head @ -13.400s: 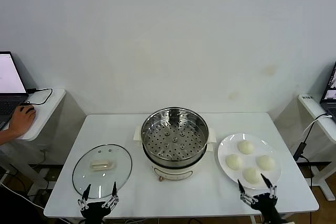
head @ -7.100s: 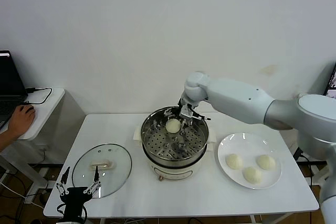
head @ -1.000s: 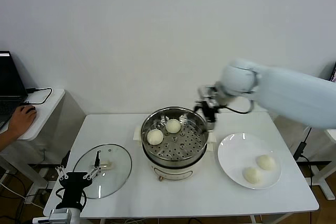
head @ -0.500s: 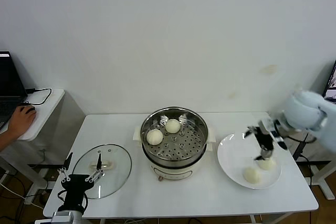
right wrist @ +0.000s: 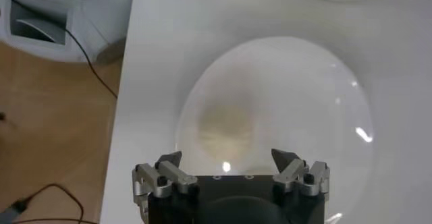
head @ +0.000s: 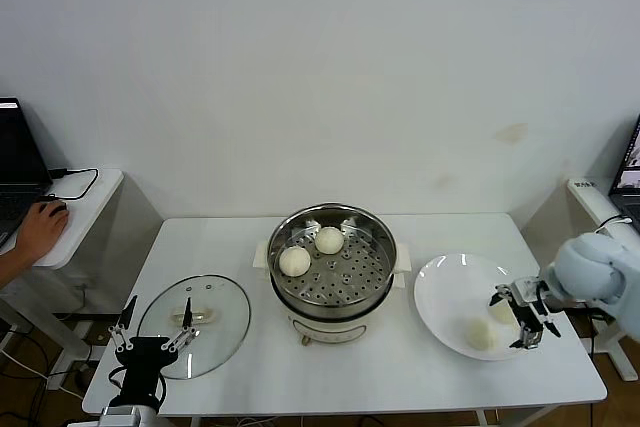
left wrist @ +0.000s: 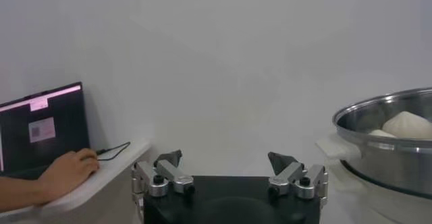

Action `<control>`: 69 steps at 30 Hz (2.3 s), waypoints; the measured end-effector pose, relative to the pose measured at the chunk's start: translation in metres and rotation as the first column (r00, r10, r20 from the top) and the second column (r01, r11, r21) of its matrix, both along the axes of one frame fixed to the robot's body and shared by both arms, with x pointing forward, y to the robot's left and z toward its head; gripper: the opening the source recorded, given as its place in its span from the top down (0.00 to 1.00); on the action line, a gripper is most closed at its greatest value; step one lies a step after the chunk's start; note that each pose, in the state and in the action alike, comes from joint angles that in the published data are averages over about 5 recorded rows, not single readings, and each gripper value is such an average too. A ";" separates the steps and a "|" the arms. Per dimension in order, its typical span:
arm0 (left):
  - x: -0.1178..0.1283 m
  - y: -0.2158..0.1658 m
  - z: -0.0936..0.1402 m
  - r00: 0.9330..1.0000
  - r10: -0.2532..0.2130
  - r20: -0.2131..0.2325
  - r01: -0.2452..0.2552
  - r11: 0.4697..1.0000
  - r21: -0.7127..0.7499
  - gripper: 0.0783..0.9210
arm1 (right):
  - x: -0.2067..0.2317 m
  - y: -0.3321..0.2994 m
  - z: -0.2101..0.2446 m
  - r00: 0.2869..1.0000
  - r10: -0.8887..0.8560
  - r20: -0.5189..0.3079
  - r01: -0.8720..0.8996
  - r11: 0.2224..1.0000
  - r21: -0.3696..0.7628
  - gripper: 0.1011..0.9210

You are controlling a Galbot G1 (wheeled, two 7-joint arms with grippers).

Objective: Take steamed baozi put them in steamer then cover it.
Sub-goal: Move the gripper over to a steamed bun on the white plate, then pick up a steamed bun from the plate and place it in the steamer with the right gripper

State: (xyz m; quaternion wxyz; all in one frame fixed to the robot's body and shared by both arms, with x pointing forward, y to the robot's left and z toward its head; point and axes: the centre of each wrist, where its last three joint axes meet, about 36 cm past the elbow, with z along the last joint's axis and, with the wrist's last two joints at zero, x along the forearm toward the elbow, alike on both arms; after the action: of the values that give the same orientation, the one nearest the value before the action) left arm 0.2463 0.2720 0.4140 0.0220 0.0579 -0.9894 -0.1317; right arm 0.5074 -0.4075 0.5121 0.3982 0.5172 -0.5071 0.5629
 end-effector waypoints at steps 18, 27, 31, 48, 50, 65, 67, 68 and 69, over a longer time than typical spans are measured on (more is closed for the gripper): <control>0.001 0.003 -0.005 1.000 0.010 -0.011 -0.010 1.000 0.004 0.12 | 0.015 0.003 -0.047 0.999 -0.034 0.000 0.034 0.999 0.011 0.12; 0.002 0.002 -0.006 1.000 0.011 -0.012 -0.011 1.000 0.001 0.12 | 0.020 0.006 -0.056 0.999 -0.053 -0.003 0.053 0.998 0.020 0.21; 0.002 0.002 -0.007 1.000 0.011 -0.012 -0.011 1.000 0.001 0.12 | 0.021 0.006 -0.058 0.998 -0.059 -0.007 0.059 0.998 0.020 0.29; 0.003 0.002 -0.004 1.000 0.008 -0.004 -0.008 1.000 0.000 0.12 | 0.036 0.001 -0.018 0.997 -0.073 0.030 0.072 0.997 0.040 0.42; 0.003 0.002 -0.004 1.000 0.005 -0.002 -0.005 1.000 0.000 0.12 | 0.042 0.001 -0.004 0.996 -0.075 0.047 0.073 0.996 0.049 0.42; 0.005 0.001 0.001 1.000 -0.001 0.009 0.001 1.000 -0.002 0.12 | 0.097 0.067 0.144 0.966 0.031 0.255 -0.079 0.981 0.178 0.41; 0.004 0.001 0.001 1.000 0.000 0.010 0.000 1.000 -0.003 0.12 | 0.100 0.089 0.159 0.959 0.079 0.273 -0.133 0.973 0.187 0.41; 0.004 0.000 0.001 1.000 0.001 0.010 -0.001 1.000 -0.004 0.12 | 0.101 0.100 0.165 0.954 0.105 0.279 -0.162 0.968 0.190 0.41; 0.004 0.000 0.001 1.000 0.002 0.011 -0.002 1.000 -0.005 0.12 | 0.102 0.112 0.169 0.950 0.132 0.284 -0.191 0.963 0.192 0.41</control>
State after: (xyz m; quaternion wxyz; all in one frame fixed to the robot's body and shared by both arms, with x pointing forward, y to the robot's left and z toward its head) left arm 0.2502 0.2722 0.4150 0.0169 0.0595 -0.9897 -0.1291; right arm 0.6090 -0.2956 0.6812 0.2196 0.5164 -0.5703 0.5999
